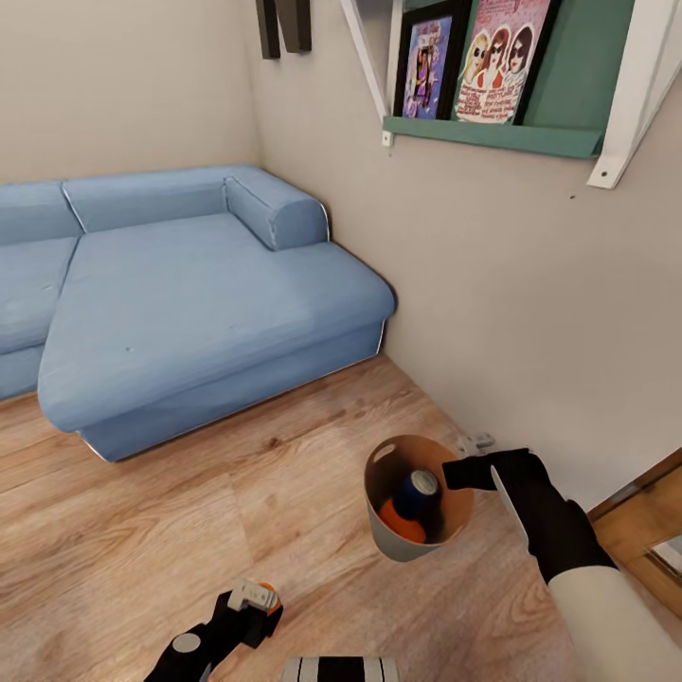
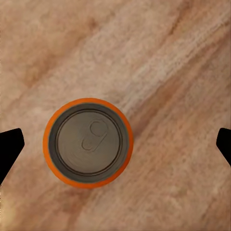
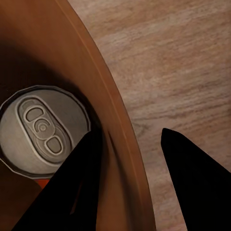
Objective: Put the three can of soda from the living room inside the tash can in the kitchen.
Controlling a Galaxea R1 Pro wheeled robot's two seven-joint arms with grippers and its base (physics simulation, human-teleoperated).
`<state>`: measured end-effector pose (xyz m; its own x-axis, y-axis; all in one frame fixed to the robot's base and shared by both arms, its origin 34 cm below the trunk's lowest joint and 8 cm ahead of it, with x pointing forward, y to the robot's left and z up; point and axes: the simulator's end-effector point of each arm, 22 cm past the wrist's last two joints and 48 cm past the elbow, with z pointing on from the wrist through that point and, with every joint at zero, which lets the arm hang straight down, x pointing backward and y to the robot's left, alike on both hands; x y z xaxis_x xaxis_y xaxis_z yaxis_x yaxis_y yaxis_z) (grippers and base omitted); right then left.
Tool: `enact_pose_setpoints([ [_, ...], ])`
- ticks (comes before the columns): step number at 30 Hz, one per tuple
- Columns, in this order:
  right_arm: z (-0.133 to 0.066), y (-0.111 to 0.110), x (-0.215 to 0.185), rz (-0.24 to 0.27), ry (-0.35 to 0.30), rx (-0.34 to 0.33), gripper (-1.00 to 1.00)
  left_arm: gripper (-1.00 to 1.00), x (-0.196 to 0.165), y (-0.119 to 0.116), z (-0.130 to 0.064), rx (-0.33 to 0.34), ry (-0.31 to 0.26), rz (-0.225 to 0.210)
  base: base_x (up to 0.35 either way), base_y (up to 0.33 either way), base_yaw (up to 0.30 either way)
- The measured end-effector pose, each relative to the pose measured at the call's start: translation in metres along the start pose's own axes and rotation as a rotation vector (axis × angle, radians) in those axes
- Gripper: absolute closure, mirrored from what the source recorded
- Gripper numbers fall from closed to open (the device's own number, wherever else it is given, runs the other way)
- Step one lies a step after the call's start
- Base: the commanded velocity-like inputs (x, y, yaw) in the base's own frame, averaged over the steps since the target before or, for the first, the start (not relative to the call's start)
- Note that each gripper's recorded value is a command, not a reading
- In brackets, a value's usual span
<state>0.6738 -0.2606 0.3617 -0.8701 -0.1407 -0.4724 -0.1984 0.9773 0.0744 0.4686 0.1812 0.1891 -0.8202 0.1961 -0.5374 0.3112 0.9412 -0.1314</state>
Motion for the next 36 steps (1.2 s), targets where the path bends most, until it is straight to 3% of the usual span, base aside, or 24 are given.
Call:
enact_pose_setpoints([
  [13,0.0001,0.0024,0.0002,-0.002,-0.001,-0.004,1.00,-1.00,-0.0011,0.0006,-0.0003,-0.003,-0.006,0.001,0.009,0.077,0.000],
  [36,0.0039,0.0024,0.0022,-0.007,0.003,-0.002,1.00,-1.00,0.0075,-0.0009,0.0028,-0.005,0.013,-0.005,0.069,-0.014,0.000],
])
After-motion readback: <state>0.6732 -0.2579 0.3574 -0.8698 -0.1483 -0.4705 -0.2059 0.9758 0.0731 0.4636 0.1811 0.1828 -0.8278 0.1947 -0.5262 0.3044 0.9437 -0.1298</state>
